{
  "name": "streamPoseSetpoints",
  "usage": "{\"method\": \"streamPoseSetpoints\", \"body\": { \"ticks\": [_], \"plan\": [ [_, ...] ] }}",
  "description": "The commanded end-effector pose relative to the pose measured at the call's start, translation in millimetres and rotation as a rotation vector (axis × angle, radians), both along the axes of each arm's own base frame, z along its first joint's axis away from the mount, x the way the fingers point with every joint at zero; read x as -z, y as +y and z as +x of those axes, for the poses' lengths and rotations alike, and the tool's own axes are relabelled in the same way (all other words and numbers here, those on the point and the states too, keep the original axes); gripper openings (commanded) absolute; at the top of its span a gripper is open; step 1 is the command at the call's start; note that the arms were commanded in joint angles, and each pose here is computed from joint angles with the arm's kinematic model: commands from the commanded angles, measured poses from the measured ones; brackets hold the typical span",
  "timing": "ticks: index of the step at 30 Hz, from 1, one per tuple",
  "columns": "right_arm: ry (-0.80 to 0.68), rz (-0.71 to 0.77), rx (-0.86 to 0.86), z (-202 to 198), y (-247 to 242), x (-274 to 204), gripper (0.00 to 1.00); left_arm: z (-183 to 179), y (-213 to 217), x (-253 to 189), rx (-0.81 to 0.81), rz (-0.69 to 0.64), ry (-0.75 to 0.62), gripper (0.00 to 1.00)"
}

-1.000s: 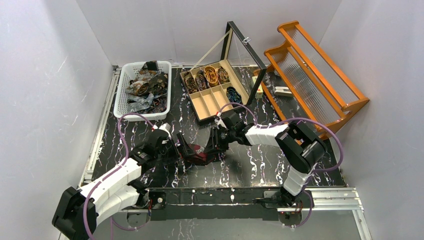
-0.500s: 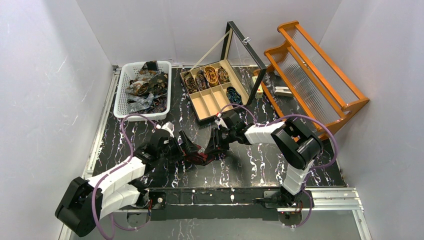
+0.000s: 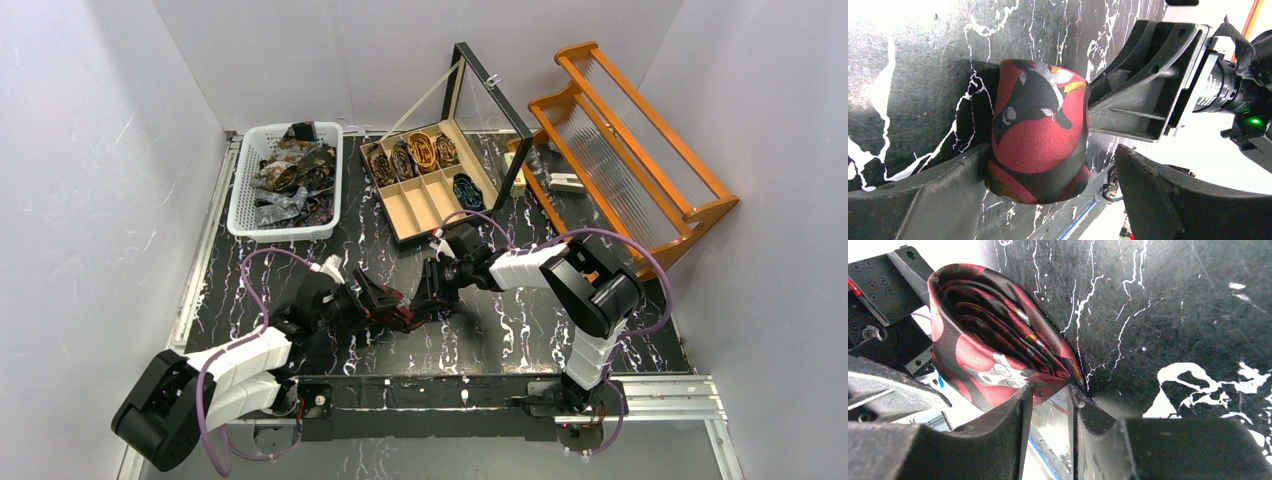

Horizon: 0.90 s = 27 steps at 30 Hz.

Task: Roll the ties
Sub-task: Pick up the tie at the center of the board.

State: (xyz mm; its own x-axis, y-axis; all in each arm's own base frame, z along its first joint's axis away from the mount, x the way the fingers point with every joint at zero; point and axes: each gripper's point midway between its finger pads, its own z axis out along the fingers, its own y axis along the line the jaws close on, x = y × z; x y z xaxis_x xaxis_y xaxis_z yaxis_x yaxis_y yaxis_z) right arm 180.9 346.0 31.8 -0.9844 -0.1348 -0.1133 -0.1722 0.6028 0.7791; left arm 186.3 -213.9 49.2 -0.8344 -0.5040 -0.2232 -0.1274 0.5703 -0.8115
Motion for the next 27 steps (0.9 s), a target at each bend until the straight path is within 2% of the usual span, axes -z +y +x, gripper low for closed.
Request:
{"method": "streamPoseSetpoints", "body": {
  "ticks": [1, 8, 14, 21, 27],
  "plan": [
    [0.019, -0.02, -0.014, -8, -6, 15, 0.39, 0, -1, 3, -0.002, -0.011, 0.011, 0.86],
    [0.033, -0.022, -0.017, -9, -6, 19, 0.39, 2, -3, 5, 0.003, -0.01, 0.008, 0.79],
    [0.051, -0.018, -0.02, -11, -5, 21, 0.39, 4, -3, 3, -0.001, -0.011, -0.009, 0.7],
    [0.068, -0.001, -0.027, -12, -2, 21, 0.39, 1, -12, -1, 0.06, 0.008, -0.045, 0.62],
    [0.07, 0.006, -0.027, -12, -1, 19, 0.4, 0, -16, 1, 0.085, 0.039, -0.058, 0.49]
  ]
}}
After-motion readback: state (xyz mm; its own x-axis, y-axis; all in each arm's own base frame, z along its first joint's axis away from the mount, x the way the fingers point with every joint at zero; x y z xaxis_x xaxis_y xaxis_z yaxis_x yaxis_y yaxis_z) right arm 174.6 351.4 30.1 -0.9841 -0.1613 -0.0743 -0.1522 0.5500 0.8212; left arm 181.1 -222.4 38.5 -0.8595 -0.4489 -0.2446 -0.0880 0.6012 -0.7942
